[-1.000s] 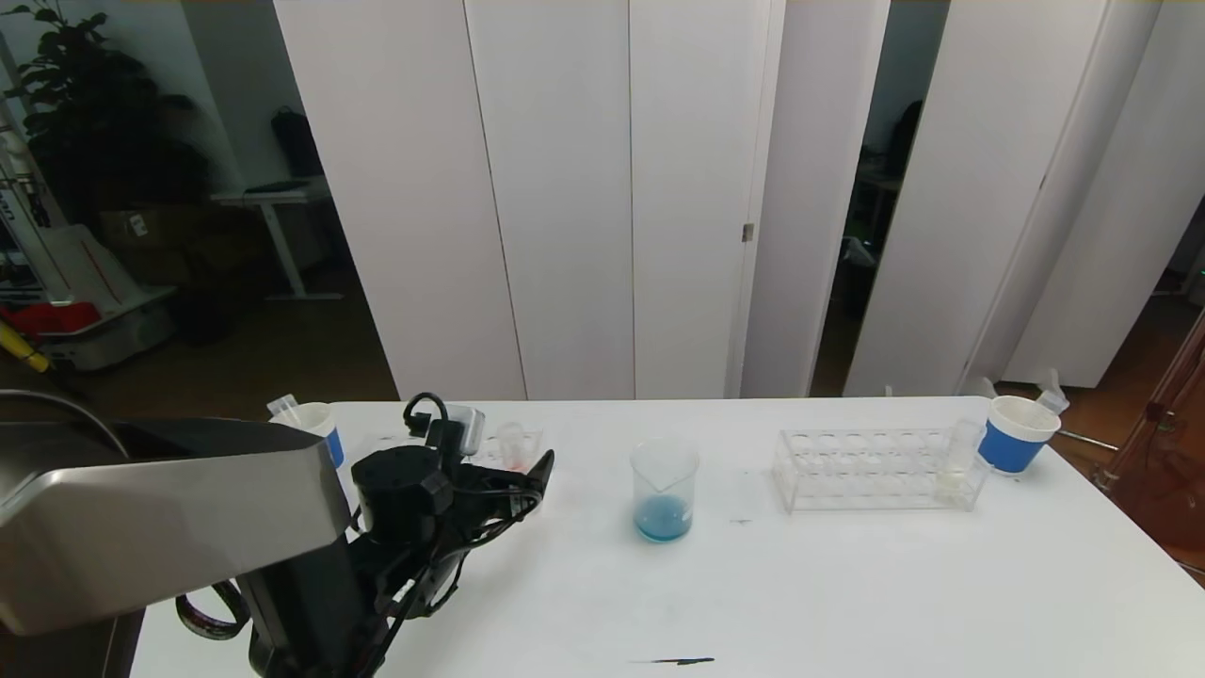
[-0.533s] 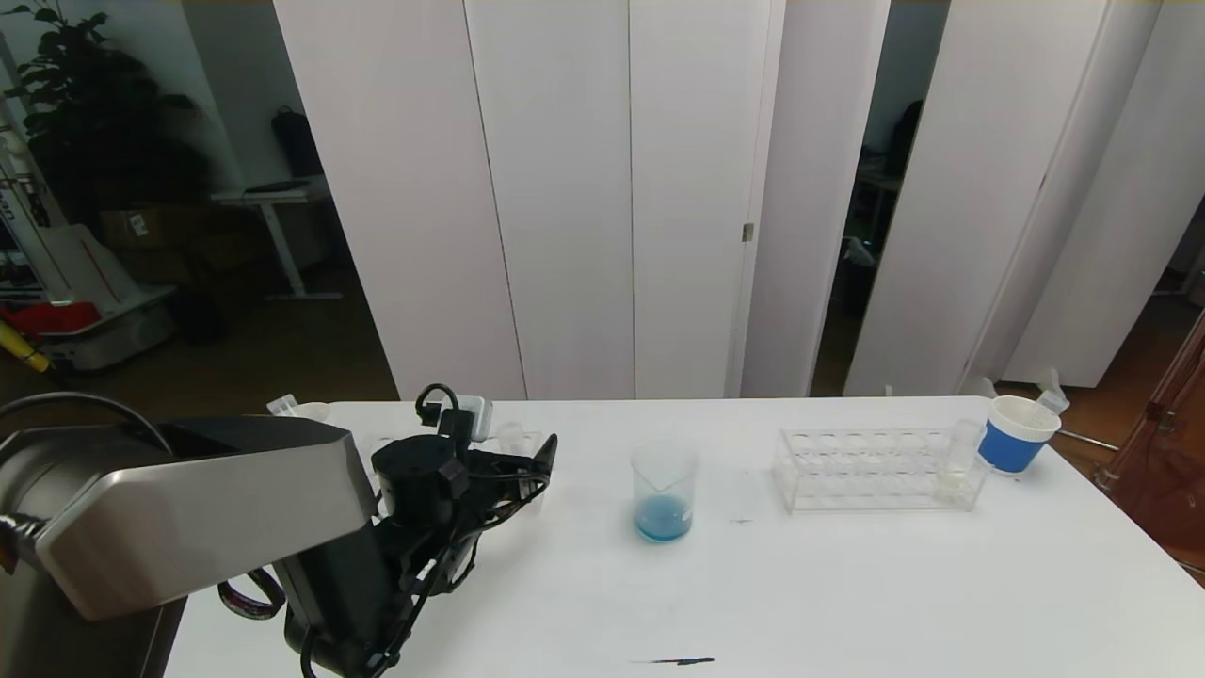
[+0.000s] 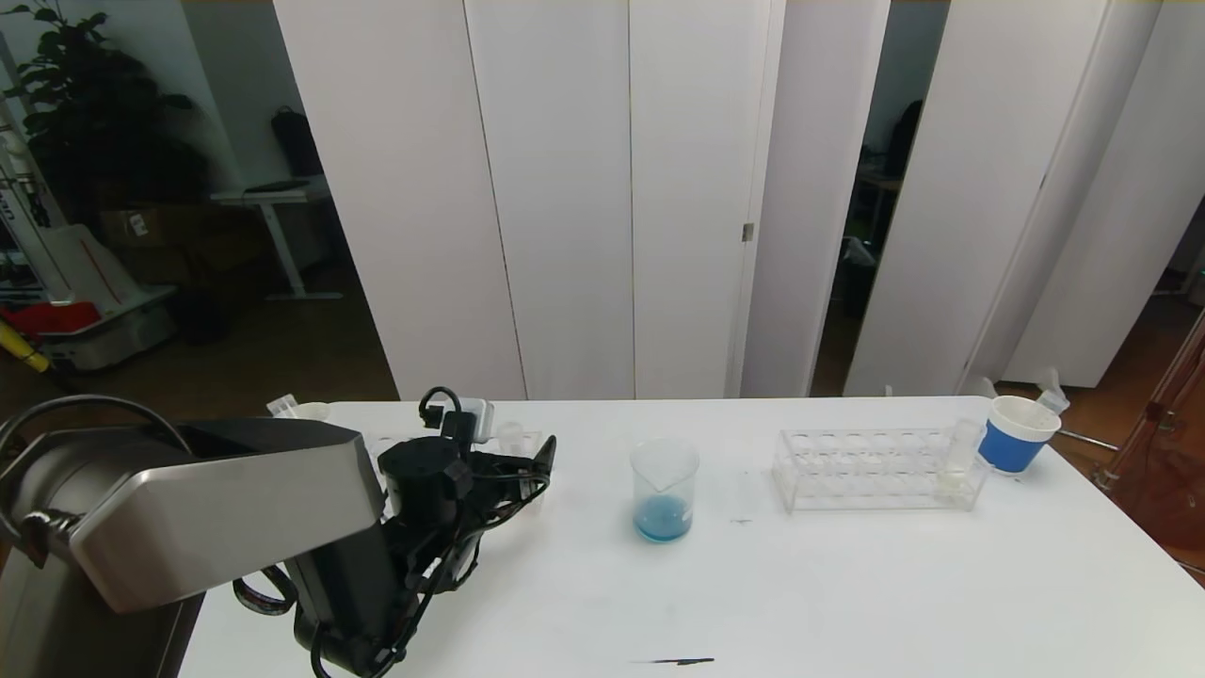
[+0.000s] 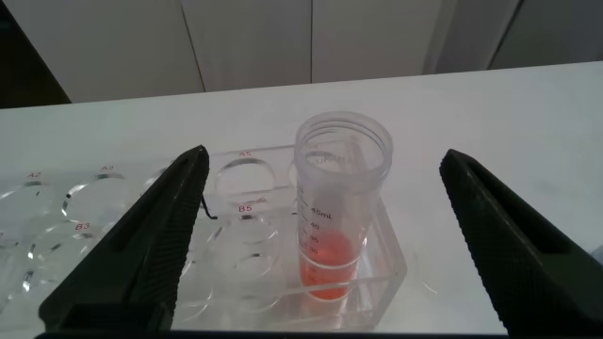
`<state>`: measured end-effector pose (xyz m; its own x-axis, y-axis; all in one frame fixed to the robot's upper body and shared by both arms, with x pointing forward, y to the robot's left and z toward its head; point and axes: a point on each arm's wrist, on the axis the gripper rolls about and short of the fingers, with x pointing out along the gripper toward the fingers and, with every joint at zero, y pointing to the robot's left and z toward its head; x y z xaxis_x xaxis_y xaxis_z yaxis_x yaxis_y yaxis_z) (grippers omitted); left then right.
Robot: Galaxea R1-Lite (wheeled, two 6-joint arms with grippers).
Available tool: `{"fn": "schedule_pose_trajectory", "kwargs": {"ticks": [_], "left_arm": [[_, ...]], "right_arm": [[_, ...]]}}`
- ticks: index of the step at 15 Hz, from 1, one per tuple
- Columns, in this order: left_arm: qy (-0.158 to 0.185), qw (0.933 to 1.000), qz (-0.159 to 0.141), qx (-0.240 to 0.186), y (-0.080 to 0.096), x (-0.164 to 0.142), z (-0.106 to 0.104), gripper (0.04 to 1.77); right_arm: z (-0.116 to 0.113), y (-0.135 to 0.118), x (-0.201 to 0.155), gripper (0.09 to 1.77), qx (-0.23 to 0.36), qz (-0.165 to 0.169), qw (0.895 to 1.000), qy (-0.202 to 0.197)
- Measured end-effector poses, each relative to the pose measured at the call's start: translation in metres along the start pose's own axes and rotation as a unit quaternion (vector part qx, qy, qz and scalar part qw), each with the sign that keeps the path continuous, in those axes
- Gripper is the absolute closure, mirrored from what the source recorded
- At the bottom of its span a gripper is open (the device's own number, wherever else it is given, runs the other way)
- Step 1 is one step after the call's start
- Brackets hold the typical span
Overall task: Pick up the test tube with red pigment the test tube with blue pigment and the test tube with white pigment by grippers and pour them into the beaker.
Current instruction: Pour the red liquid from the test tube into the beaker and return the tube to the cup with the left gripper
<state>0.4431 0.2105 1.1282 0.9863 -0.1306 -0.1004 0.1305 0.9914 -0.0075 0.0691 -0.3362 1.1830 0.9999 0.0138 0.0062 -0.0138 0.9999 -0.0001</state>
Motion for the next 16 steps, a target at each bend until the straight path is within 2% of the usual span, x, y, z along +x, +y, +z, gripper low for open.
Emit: {"fn": "schedule_pose_trajectory", "kwargs": {"ticks": [3, 13, 14, 15, 16], "left_arm": [[-0.009, 0.9999, 0.010, -0.002, 0.0001, 0.0045, 0.0023, 0.06], [-0.009, 0.9998, 0.014, -0.004, 0.0023, 0.0080, -0.0002, 0.06], [-0.009, 0.9998, 0.015, -0.005, 0.0024, 0.0080, -0.0002, 0.16], [-0.009, 0.9998, 0.014, -0.005, 0.0024, 0.0081, -0.0004, 0.43], [-0.009, 0.9999, 0.014, -0.004, 0.0024, 0.0081, -0.0006, 0.83]], "right_arm": [[0.0000, 0.0000, 0.0000, 0.11, 0.000, 0.000, 1.000, 0.000], [0.0000, 0.0000, 0.0000, 0.11, 0.000, 0.001, 1.000, 0.000], [0.0000, 0.0000, 0.0000, 0.11, 0.000, 0.000, 1.000, 0.000], [0.0000, 0.0000, 0.0000, 0.11, 0.000, 0.001, 1.000, 0.000], [0.0000, 0.0000, 0.0000, 0.11, 0.000, 0.000, 1.000, 0.000]]}}
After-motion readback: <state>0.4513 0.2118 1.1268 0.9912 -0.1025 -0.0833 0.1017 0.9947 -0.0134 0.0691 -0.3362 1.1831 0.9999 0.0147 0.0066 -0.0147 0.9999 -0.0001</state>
